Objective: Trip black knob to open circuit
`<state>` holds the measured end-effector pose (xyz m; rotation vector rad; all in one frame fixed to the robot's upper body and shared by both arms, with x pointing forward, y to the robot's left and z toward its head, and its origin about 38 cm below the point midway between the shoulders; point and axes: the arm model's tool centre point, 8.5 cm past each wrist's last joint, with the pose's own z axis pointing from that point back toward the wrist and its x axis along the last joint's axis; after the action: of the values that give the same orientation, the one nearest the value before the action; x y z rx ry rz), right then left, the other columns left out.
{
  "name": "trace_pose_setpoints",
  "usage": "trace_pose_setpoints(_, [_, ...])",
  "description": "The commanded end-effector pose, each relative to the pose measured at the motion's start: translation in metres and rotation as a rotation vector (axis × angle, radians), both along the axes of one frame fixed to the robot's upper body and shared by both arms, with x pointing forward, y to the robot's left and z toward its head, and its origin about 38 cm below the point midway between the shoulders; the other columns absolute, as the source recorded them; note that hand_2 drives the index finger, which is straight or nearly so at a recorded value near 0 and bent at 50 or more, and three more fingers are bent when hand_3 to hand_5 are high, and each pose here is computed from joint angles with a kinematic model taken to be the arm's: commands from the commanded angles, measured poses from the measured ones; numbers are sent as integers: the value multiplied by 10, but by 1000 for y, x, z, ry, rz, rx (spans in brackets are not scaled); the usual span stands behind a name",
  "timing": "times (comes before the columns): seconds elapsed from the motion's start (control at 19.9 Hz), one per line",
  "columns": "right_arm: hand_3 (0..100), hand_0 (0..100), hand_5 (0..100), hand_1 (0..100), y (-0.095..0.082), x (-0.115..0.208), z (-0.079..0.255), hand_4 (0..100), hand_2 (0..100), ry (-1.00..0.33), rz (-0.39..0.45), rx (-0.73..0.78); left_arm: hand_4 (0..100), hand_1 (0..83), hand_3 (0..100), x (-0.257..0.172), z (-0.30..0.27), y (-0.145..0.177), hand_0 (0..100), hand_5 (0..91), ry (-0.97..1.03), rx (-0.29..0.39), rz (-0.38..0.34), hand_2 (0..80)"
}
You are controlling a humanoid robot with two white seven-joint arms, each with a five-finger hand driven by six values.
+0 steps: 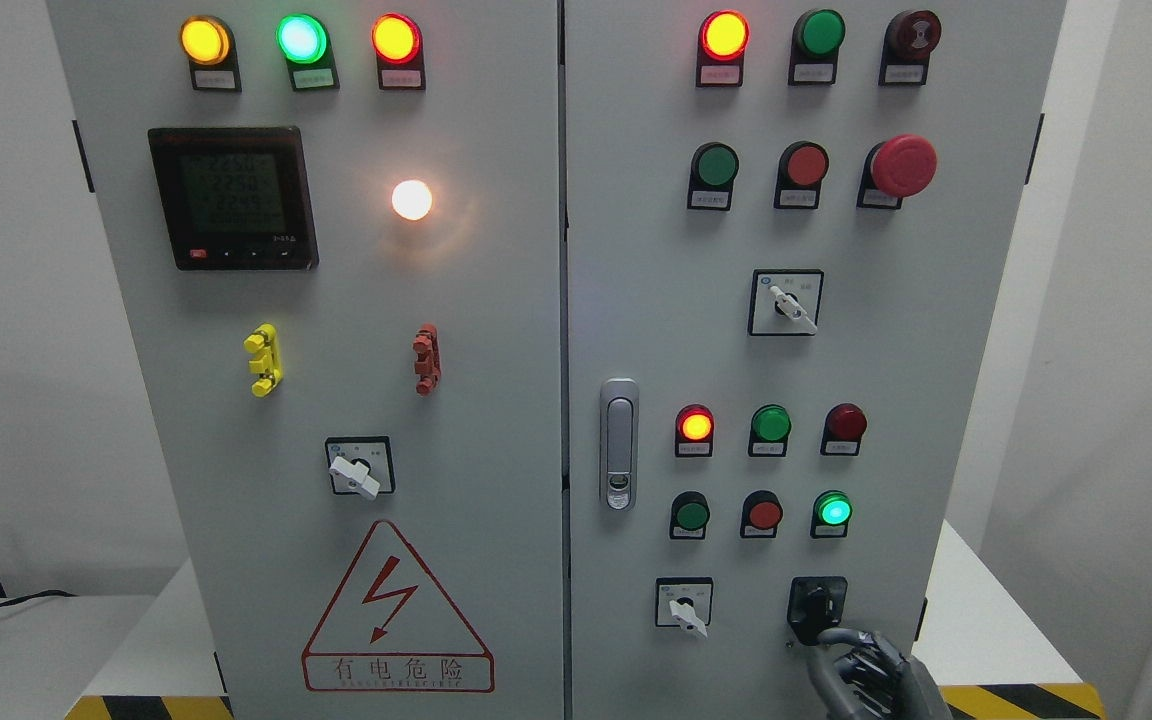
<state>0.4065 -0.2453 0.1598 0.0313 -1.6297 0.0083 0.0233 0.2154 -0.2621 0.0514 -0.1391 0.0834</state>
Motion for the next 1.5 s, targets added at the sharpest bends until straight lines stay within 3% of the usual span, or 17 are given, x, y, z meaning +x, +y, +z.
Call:
trace_pose_setpoints(0.0, [735,407,667,734,-6,0,-2,689,431,3,-16,2,0,389,0,0,0,0,120,0,-1,-1,-31,0])
trace_pose_setpoints(1.45, [731,407,666,731,-43,-10,-11,690,411,23,-98,0,0,389,0,0,0,-1,120,0,-1,-2,-31,0])
